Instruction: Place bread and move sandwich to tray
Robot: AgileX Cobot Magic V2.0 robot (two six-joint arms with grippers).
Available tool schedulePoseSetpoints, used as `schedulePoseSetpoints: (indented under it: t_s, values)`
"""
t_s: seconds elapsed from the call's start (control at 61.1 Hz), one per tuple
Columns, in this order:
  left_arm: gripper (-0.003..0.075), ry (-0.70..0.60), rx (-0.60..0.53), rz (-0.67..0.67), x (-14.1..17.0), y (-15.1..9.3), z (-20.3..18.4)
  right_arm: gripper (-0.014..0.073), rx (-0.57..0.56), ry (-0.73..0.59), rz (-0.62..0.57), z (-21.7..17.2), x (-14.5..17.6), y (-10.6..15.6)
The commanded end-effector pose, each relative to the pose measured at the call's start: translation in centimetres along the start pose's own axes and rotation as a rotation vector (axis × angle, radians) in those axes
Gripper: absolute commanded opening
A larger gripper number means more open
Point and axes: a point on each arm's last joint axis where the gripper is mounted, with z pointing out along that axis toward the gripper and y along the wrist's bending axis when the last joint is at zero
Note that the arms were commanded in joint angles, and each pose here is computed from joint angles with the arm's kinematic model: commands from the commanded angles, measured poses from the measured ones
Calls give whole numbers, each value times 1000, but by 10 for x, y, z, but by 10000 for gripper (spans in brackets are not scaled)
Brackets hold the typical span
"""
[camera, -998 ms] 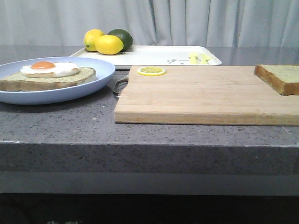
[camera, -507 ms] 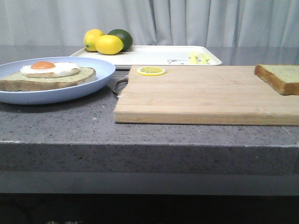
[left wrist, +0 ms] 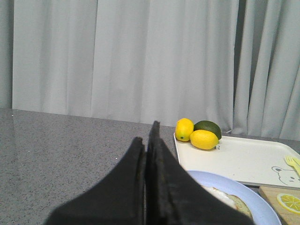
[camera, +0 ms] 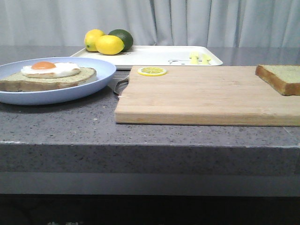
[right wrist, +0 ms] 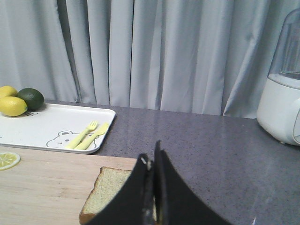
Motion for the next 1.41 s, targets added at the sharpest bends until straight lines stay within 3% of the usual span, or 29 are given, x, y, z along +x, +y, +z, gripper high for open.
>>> schedulePoseSetpoints:
  t_s: [0.0, 0.164, 0.409, 0.785, 0.867, 0.932, 1.063, 1.129, 1.39]
  values:
    - [-18, -9, 3, -12, -30, -4, 8, -118, 4, -13, -3, 6, -30, -1]
    - [-18, 121, -11, 72, -47, -5, 27, -118, -7, 131, -3, 22, -49, -1]
    - [-18, 245, -21, 77, -32, -4, 53, -118, -20, 363, 1, 51, -31, -1]
    - [-17, 374, -32, 83, -10, -2, 78, -104, -27, 522, 3, 67, -13, -1]
    - [22, 379, -32, 83, -10, -2, 81, -10, -30, 565, 4, 69, -9, 0]
    - [97, 377, -31, 83, -10, -2, 81, 130, -31, 592, 4, 71, -7, 0]
    - [391, 361, -28, 79, -11, -2, 82, 436, -33, 612, 4, 71, -5, 0]
    - [486, 360, -28, 79, -11, -2, 82, 519, -34, 614, 5, 71, -5, 0]
    - [457, 371, 57, 45, -10, -12, 81, 540, -53, 622, 44, 73, -6, 2]
